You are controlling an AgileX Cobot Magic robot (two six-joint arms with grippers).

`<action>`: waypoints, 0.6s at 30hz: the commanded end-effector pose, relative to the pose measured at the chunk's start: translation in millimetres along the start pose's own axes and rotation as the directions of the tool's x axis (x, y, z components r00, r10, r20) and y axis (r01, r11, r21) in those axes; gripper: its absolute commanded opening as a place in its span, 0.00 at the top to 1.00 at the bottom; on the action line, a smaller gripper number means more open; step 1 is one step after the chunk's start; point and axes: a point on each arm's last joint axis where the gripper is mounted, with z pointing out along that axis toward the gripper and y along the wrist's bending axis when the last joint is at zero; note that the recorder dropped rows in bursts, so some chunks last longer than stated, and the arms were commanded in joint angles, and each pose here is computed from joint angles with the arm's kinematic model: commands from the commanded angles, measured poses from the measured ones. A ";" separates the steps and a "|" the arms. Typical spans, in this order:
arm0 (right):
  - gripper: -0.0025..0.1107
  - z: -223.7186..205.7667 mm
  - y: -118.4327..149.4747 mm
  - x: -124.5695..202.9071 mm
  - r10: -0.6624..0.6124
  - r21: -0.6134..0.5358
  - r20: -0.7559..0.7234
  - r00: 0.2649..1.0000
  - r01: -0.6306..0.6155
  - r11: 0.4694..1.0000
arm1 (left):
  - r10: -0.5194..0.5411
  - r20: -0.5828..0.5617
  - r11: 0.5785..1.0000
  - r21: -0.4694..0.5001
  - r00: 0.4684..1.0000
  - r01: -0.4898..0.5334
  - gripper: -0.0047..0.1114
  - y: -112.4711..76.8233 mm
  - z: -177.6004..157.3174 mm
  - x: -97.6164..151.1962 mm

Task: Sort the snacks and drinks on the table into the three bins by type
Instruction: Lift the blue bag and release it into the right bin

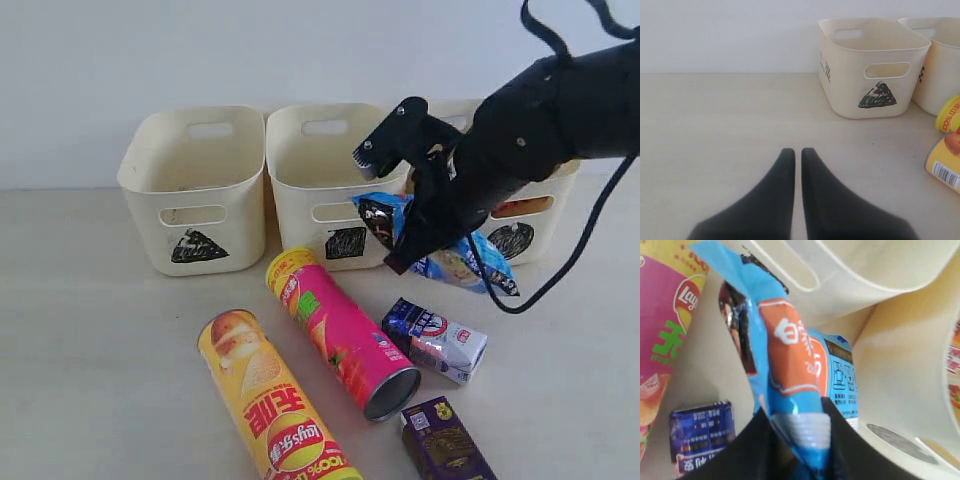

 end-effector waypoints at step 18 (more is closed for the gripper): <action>0.98 -101.9 -56.2 -7.5 0.159 0.118 0.250 0.955 -0.193 0.974 | -0.008 0.004 1.000 -0.001 1.000 0.008 0.93 0.0 0.0 0.6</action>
